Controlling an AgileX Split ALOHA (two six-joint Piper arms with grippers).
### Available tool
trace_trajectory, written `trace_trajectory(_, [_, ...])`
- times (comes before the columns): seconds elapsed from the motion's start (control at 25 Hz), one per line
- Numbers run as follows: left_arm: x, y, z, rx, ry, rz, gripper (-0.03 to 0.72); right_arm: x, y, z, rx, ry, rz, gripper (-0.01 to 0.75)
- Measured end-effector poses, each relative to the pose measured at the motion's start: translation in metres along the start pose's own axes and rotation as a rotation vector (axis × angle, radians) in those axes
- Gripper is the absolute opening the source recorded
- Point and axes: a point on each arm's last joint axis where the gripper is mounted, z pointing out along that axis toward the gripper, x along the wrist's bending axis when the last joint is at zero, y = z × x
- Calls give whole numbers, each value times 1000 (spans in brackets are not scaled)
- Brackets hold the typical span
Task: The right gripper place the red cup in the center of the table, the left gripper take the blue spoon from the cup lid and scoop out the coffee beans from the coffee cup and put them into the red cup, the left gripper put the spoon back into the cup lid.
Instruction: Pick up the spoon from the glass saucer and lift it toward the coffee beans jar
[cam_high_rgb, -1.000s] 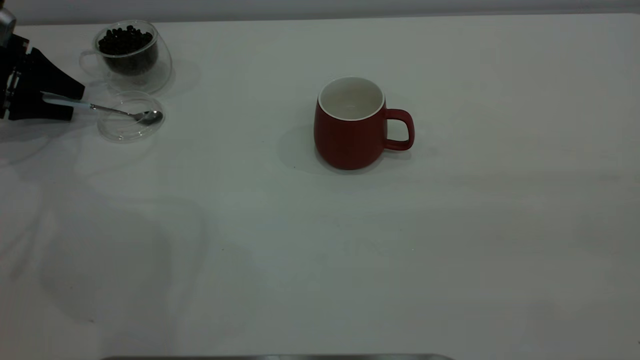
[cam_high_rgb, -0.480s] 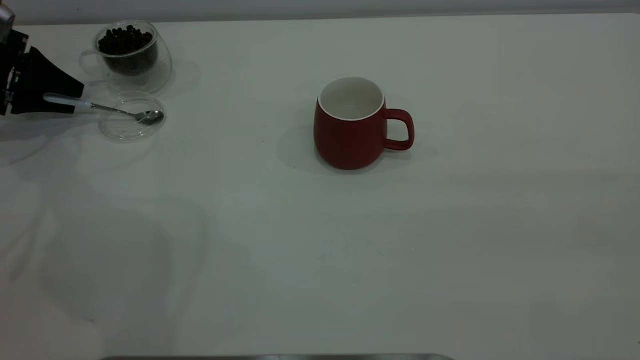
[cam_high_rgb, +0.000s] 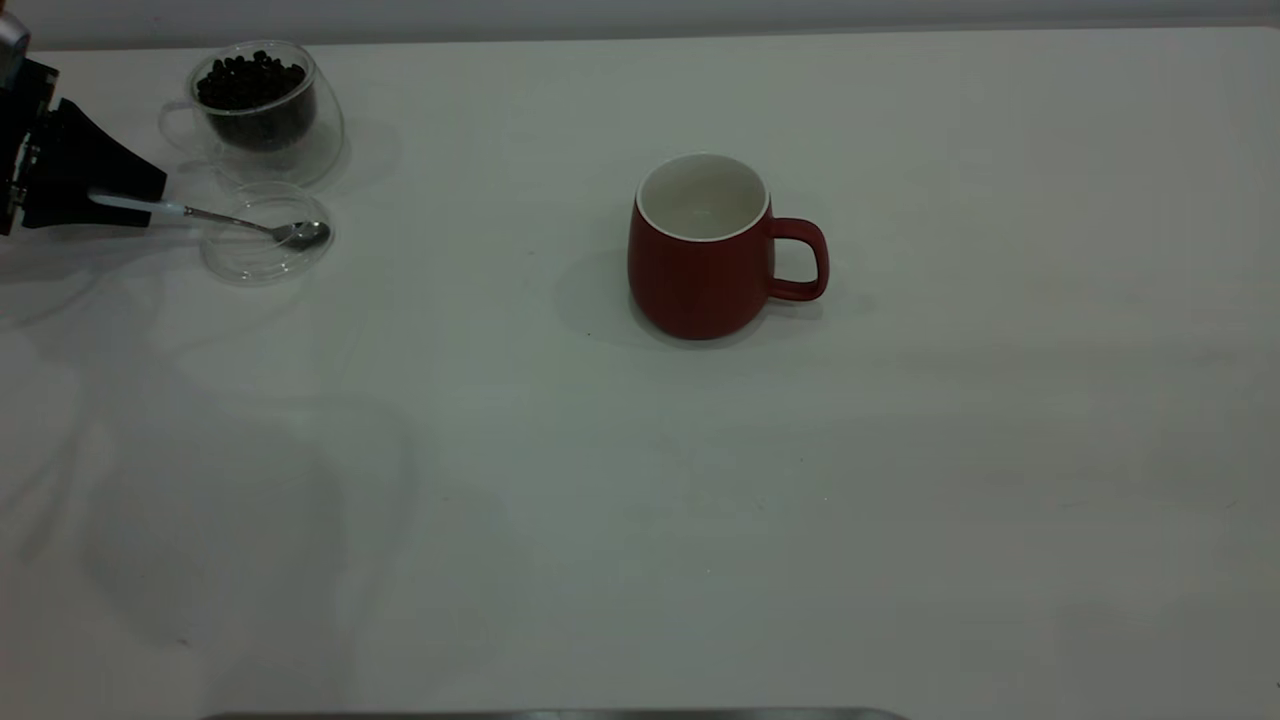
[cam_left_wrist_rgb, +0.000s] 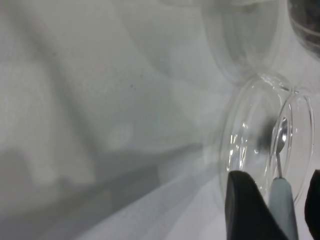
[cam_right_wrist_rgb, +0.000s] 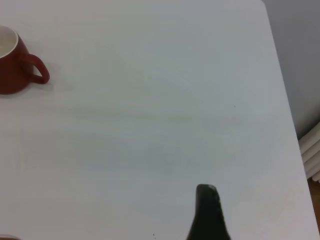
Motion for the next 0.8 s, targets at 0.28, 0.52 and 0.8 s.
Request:
trace_trajectory(0.28, [-10,5,-14,21,56,28,339,0,0,0,0,0,0,590])
trace_trajectory(0.52, [-10,5,-14,21,57,23,298,0,0,0,0,0,0,590])
trace_trajectory(0.8, [-11,5,-13,23,57,22,287,0,0,0,0,0,0,590])
